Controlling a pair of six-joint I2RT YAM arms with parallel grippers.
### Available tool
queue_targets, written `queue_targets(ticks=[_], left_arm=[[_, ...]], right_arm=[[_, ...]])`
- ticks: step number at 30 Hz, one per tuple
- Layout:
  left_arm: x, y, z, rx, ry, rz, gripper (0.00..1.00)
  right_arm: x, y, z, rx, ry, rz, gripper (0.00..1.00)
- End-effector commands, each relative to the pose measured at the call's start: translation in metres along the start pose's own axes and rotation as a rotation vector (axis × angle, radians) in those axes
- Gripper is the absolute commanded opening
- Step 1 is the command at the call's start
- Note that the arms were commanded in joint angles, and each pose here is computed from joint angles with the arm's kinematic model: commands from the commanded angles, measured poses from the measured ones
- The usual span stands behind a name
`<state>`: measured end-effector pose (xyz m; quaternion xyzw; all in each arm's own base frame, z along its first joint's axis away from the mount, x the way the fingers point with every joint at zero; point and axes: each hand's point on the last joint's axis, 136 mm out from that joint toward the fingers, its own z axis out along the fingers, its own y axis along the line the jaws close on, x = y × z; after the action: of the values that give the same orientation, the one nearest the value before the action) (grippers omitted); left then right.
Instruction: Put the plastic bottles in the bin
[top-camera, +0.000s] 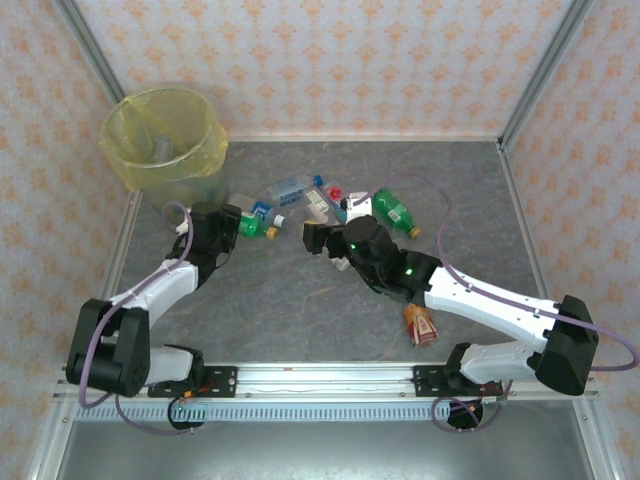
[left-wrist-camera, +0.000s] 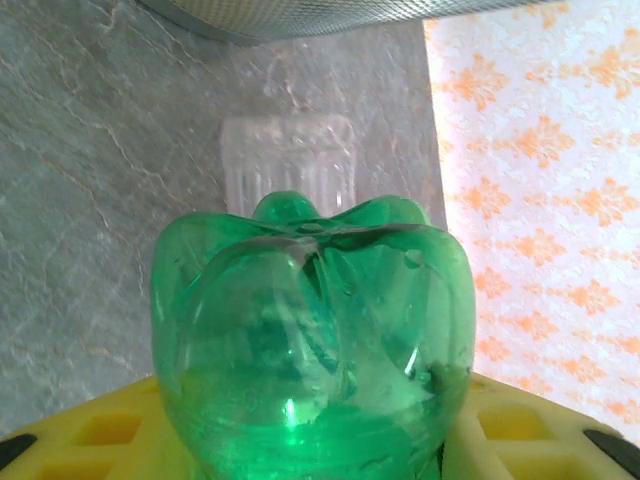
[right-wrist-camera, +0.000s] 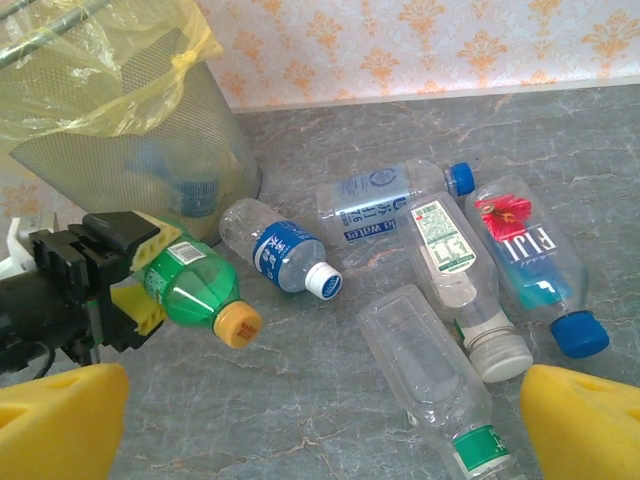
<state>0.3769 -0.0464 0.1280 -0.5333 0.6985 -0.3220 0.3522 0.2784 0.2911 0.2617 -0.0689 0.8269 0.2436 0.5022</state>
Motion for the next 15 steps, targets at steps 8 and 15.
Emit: queue_targets(ticks=[8,15], left_arm=[[0.01,-0.051,-0.064,0.076,-0.03,0.188,0.48],[-0.018,-0.133,-0.106,0.168,-0.173,0.375,0.48]], right_arm=[[-0.025,0.017,-0.005,-0.059,-0.039,0.039,1.0],[-0.029,0.027,-0.005,-0.091,-0.034,0.038,1.0]])
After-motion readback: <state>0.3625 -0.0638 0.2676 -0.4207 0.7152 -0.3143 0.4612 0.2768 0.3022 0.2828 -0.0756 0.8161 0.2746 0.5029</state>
